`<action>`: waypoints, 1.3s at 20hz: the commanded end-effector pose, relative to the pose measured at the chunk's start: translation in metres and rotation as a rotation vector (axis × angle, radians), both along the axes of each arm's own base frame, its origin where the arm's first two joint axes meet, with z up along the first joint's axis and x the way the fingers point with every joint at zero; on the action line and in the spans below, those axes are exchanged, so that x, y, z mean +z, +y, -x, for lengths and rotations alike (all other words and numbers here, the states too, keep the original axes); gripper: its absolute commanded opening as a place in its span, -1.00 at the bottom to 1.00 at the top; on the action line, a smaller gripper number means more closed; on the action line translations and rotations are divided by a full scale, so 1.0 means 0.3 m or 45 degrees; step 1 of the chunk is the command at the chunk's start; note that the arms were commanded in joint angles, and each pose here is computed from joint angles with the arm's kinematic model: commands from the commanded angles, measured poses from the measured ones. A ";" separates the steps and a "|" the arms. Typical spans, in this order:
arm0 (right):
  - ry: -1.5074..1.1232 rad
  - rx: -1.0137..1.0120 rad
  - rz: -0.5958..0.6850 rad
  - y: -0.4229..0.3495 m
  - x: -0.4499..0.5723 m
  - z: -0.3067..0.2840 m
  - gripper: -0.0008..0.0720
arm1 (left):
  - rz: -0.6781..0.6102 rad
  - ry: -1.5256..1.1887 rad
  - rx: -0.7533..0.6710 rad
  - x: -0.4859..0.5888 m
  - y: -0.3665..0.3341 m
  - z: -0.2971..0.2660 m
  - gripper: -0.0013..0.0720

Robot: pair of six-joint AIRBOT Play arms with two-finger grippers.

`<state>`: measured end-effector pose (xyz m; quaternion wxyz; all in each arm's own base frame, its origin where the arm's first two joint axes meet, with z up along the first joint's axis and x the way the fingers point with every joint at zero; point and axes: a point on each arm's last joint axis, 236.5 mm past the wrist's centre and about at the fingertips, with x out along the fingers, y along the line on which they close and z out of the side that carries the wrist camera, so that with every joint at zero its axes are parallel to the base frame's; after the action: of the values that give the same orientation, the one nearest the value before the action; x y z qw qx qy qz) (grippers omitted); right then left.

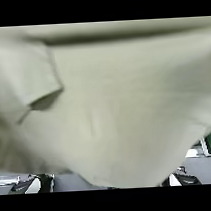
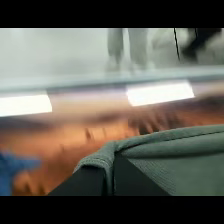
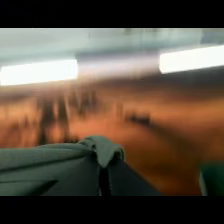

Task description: Fold the clothes and pants, and hang the long-sleeved shirts on hangers.

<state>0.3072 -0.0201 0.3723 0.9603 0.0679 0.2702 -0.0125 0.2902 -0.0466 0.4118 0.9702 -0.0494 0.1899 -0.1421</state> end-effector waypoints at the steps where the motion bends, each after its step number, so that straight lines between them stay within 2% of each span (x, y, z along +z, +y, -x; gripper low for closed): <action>1: 0.795 0.127 -0.186 0.035 -0.622 -0.089 -0.89 | 0.158 0.645 -0.061 -0.596 0.001 -0.179 -0.91; 5: 1.064 0.055 -0.391 0.058 -1.150 -0.248 -0.89 | 0.267 1.026 -0.023 -1.226 -0.049 -0.295 -0.91; 7: 1.066 0.081 -0.396 0.114 -1.287 -0.364 -0.89 | 0.308 1.103 0.001 -1.389 -0.061 -0.374 -0.91; 10: 0.826 0.036 -0.363 0.132 -1.341 -0.620 -0.89 | 0.409 1.035 0.062 -1.463 -0.053 -0.565 -0.91; 14: 0.439 -0.151 -0.449 0.056 -1.246 -0.872 -0.89 | 0.398 0.908 0.086 -1.461 -0.044 -0.771 -0.91; 19: 0.528 -0.180 -0.458 0.049 -1.370 -0.863 -0.89 | 0.374 0.809 0.092 -1.498 -0.113 -0.898 -0.91; 22: 0.455 -0.193 -0.422 0.019 -1.348 -0.897 -0.89 | 0.372 0.767 0.096 -1.490 -0.135 -0.925 -0.91; 26: 0.437 -0.302 -0.501 -0.084 -1.315 -0.901 -0.89 | 0.402 0.692 0.100 -1.411 -0.130 -0.976 -0.91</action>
<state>0.5762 -0.0266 -0.0254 0.8650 0.2597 0.4248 -0.0626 0.5721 -0.0854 -0.0219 0.8606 -0.2404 0.4341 -0.1147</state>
